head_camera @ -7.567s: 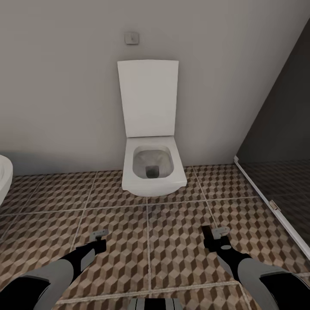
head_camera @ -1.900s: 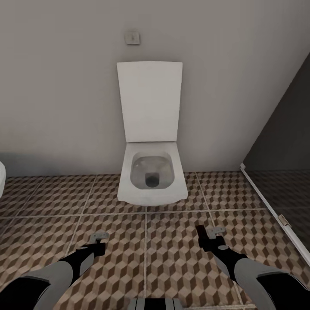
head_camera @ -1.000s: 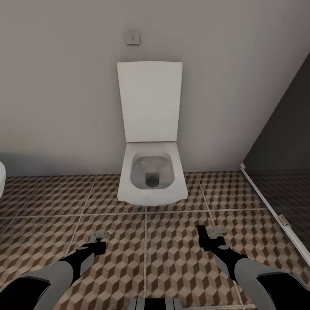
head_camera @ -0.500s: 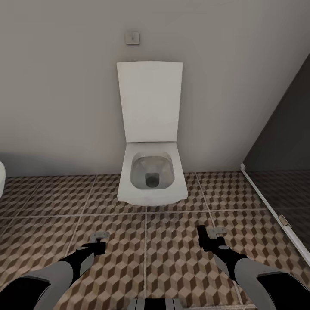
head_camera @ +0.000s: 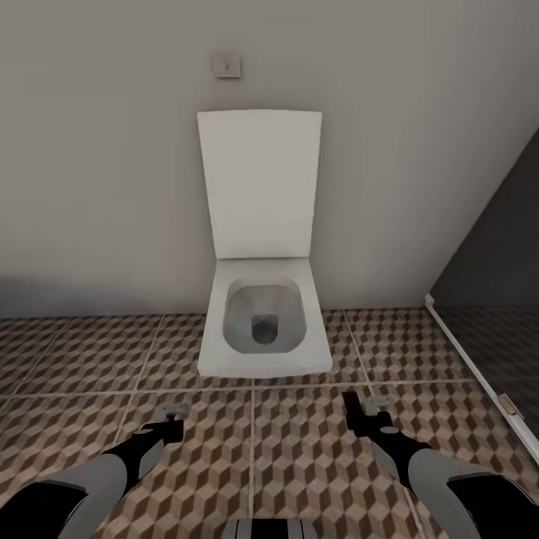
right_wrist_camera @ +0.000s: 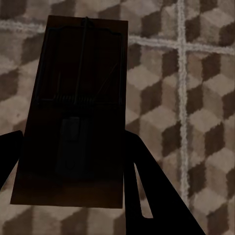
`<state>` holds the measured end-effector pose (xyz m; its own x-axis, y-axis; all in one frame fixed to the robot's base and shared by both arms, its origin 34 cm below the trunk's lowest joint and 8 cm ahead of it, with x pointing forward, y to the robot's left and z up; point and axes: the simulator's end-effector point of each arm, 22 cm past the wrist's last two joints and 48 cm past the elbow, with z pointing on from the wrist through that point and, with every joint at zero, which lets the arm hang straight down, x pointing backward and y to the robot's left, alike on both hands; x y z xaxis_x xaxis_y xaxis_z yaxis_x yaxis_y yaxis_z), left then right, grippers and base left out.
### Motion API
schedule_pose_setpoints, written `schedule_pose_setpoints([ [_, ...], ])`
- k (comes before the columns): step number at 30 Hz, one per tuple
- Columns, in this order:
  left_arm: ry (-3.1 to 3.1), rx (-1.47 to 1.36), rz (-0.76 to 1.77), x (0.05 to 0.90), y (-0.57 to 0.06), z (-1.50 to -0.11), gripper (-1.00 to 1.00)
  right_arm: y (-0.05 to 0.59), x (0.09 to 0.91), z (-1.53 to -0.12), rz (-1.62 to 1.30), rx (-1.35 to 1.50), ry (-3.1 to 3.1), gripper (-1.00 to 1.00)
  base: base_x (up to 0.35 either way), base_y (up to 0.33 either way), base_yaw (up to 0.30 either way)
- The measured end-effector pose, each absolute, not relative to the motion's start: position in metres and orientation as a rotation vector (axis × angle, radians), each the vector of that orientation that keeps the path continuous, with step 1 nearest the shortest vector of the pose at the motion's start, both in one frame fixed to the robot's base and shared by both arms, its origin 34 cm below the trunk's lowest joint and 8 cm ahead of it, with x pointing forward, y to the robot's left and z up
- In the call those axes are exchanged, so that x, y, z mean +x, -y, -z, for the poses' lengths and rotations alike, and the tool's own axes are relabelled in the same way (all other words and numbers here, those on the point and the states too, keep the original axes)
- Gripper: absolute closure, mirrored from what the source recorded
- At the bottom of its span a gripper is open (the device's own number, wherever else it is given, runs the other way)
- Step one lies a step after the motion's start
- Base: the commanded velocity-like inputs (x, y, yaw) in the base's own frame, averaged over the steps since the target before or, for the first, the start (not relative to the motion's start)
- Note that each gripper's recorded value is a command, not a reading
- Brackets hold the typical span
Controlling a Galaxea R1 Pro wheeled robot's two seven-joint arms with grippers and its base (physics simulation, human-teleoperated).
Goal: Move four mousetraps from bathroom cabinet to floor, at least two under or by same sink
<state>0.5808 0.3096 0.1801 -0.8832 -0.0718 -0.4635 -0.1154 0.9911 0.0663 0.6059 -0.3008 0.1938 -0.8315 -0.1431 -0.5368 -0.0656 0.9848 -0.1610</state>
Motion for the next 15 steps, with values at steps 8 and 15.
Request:
schedule_pose_setpoints([
  [8, -2.657, -0.134, -0.131, 0.5808, -0.3104, -0.1805, 1.0, 0.302, 0.6063, -0.1944, 0.184, -0.146, -2.551, 1.0, 0.152, 0.0, 0.0],
  [15, -2.657, -0.135, -0.13, 0.5807, -0.3103, -0.1802, 1.0, 0.302, 0.6063, -0.1942, 0.184, -0.146, -2.551, 1.0, 0.16, 0.0, 0.0],
])
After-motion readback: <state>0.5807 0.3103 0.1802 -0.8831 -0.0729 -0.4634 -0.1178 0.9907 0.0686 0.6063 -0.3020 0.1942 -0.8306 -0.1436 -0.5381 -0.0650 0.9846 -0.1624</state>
